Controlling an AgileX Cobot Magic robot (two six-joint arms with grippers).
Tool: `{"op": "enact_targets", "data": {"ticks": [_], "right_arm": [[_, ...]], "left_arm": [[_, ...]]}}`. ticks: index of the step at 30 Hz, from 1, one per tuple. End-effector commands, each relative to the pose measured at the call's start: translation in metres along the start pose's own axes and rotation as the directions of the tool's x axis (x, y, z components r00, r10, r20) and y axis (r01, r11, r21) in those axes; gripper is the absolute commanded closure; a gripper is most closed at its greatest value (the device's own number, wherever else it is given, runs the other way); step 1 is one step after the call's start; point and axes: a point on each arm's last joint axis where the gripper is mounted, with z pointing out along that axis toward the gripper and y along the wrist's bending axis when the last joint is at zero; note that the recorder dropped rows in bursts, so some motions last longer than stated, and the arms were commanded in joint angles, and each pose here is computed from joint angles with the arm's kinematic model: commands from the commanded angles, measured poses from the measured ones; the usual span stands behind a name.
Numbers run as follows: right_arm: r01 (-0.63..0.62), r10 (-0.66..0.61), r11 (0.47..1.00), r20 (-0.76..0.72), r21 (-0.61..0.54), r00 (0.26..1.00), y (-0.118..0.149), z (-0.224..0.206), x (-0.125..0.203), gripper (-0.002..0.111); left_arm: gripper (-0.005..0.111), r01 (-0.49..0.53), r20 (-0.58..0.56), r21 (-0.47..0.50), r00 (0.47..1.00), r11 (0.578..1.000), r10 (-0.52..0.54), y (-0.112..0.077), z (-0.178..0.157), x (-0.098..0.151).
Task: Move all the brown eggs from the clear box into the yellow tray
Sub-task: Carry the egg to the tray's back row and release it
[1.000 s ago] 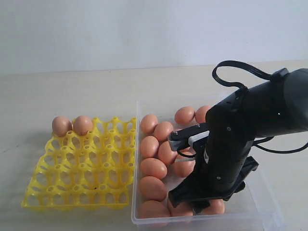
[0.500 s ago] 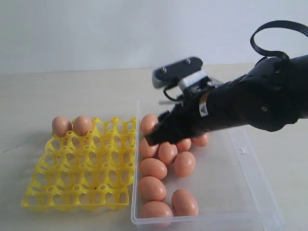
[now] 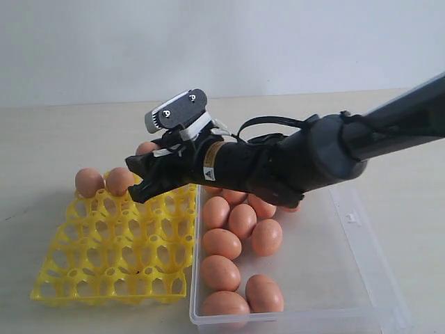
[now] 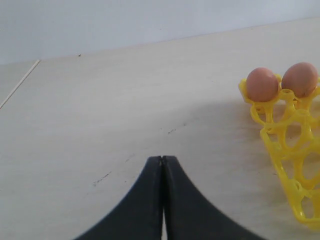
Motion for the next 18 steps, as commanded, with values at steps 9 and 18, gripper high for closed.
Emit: {"op": "enact_targets", "data": {"ticks": [9,18], "right_arm": [[-0.015,0.018,0.999,-0.073,0.043,0.997,-0.018,0.053,0.006,0.107],[-0.026,0.029,0.998,-0.069,0.048,0.997,-0.019,0.053,0.007,0.057]], "left_arm": [[0.107,0.007,0.020,0.007,1.000,1.000,-0.007,0.000,-0.001,-0.002],[0.107,0.007,0.020,0.007,1.000,1.000,-0.007,0.000,-0.001,-0.002]]}}
